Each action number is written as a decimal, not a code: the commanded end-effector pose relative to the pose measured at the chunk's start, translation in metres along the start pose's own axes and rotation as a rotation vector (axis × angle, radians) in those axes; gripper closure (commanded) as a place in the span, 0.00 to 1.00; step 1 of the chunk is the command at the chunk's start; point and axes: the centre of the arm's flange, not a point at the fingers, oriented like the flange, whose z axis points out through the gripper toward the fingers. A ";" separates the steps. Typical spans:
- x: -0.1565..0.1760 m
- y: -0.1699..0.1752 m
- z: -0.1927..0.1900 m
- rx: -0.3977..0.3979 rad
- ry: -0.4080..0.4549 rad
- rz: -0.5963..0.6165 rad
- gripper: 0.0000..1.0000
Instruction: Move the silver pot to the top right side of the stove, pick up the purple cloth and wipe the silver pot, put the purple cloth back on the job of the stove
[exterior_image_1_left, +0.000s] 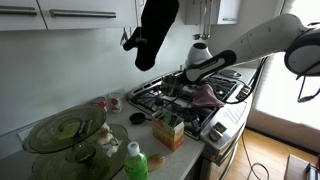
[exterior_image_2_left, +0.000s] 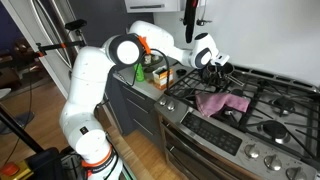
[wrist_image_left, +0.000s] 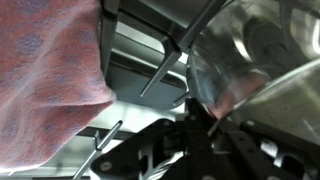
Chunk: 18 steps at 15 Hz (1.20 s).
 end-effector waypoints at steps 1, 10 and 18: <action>0.013 0.021 0.002 -0.052 0.047 0.085 0.99; 0.030 0.037 0.005 -0.079 0.068 0.130 0.94; 0.056 0.037 0.012 -0.120 0.116 0.244 0.99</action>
